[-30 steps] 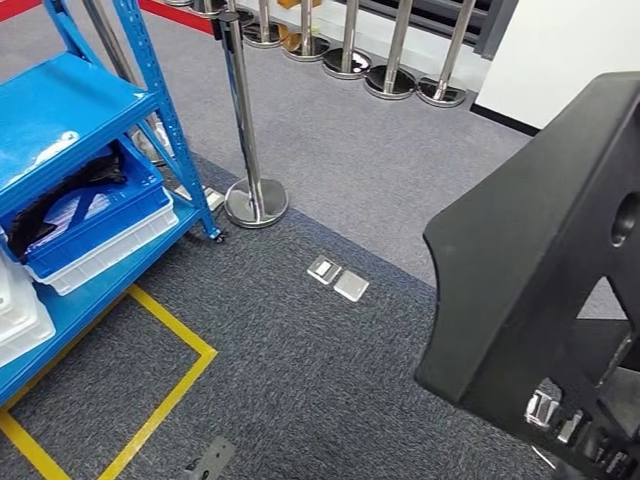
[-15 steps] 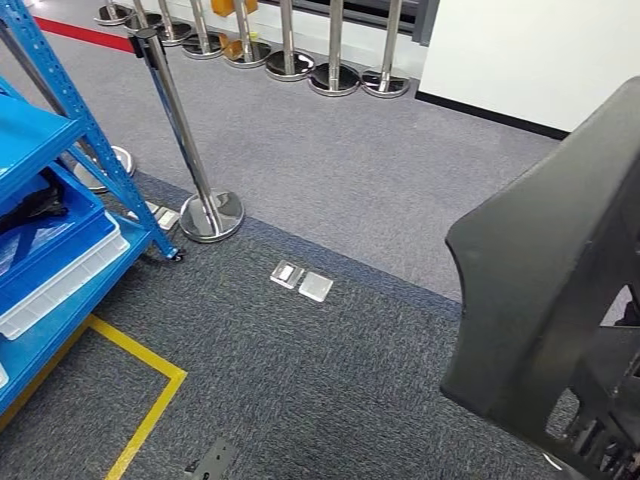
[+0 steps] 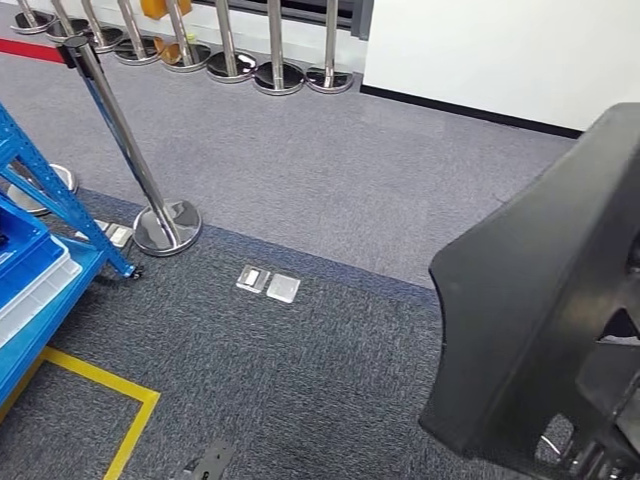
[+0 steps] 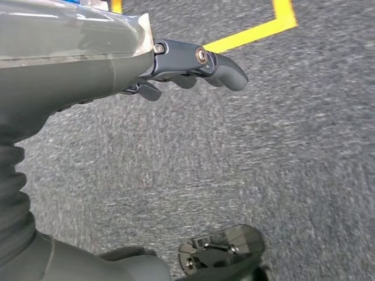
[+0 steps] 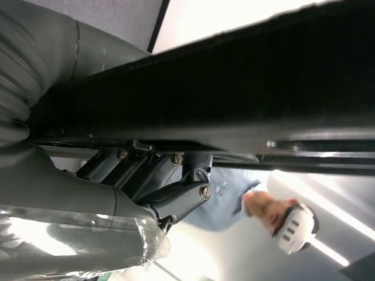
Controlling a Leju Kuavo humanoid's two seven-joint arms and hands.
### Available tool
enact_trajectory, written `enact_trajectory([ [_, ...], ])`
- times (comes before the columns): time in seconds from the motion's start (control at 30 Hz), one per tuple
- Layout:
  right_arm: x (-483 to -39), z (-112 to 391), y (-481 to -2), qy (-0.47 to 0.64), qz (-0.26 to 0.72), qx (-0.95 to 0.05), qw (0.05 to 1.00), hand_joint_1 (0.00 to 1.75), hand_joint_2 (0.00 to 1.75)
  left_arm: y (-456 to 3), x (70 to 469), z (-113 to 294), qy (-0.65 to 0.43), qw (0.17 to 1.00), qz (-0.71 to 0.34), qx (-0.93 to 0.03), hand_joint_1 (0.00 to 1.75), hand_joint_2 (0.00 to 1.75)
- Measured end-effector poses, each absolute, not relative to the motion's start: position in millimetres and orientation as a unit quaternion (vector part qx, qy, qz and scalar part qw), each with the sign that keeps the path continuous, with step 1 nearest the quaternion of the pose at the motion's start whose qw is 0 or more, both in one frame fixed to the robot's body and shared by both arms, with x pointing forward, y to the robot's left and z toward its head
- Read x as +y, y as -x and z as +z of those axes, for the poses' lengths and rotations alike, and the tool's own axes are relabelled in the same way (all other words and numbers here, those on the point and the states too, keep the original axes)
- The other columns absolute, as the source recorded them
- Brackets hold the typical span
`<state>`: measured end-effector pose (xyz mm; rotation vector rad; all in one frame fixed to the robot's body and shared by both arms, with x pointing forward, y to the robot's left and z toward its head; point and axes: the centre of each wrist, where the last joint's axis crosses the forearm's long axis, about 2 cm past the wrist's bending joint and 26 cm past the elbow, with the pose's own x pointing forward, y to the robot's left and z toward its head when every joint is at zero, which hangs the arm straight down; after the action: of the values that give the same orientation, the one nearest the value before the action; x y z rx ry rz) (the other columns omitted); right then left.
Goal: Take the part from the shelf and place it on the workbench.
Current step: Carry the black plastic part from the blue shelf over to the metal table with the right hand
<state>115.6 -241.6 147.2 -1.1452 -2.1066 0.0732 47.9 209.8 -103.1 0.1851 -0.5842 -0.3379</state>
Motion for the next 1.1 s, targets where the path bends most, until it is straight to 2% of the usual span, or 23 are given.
enact_trajectory([
  [1.1,-237.9,146.6,-130.6,0.443,0.025,-0.819,0.362,1.75,1.75,-50.0,214.4,-103.4,-0.103,0.939,-0.161,-0.285,0.0,1.75],
])
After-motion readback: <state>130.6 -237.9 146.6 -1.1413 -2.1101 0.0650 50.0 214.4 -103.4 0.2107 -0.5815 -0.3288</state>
